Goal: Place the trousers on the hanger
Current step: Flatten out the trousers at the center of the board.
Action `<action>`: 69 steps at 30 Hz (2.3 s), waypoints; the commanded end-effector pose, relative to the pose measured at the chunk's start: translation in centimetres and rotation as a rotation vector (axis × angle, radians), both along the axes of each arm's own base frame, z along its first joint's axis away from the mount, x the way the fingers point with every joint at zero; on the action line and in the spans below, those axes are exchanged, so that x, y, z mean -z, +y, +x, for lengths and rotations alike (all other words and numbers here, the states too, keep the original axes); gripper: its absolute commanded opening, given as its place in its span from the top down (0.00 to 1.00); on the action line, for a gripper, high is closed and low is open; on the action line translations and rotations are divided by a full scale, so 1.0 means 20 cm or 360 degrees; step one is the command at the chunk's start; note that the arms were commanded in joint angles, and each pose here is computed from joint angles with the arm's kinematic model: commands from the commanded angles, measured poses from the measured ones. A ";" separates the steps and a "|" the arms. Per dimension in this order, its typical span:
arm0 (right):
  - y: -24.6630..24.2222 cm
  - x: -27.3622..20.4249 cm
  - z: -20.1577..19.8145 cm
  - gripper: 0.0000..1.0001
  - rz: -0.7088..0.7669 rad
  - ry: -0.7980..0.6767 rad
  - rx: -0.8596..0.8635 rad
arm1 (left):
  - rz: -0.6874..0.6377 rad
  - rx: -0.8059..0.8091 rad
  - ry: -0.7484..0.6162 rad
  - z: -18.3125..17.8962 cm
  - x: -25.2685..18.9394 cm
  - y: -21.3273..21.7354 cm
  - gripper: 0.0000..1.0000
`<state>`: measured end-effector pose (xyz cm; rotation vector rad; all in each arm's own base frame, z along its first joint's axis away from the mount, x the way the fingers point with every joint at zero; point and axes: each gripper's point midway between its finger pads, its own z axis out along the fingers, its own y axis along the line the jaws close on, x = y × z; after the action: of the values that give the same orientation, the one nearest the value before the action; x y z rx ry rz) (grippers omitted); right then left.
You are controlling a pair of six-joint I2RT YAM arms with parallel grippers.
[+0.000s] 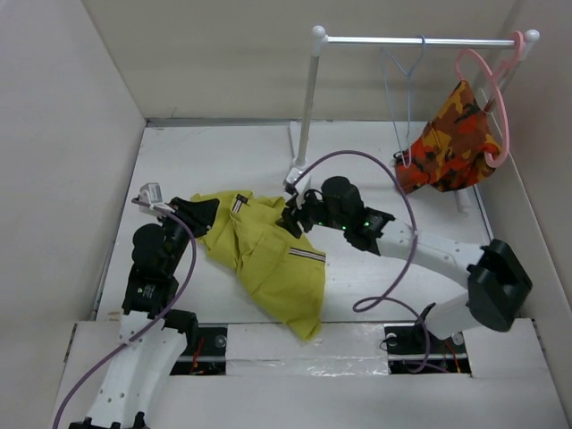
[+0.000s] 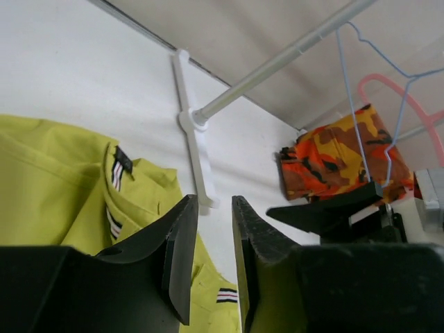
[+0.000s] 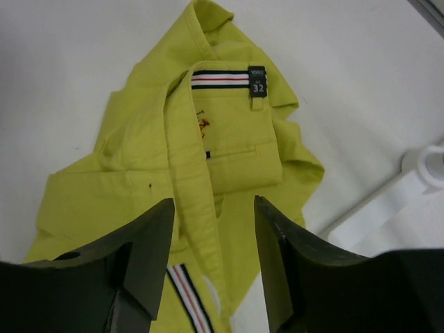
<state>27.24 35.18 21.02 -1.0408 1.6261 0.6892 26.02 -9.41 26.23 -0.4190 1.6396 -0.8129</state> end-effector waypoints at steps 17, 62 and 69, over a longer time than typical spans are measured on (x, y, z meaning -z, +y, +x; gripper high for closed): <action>0.55 0.20 0.14 0.08 -0.0085 0.0023 -0.0402 | -0.0069 -0.0221 0.0391 0.04 0.57 0.09 0.46; 0.49 0.31 0.10 0.06 -0.0012 0.0184 -0.0482 | 0.0089 -0.0067 0.0753 -0.08 1.07 0.04 0.47; 0.38 0.25 0.08 0.80 0.0049 0.0157 -0.0340 | 0.0073 -0.0098 0.0727 -0.07 1.04 0.05 0.82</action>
<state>27.67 43.42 11.99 -1.2817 1.6877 0.9740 24.29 -8.31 4.77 -0.6650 2.0857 -0.6411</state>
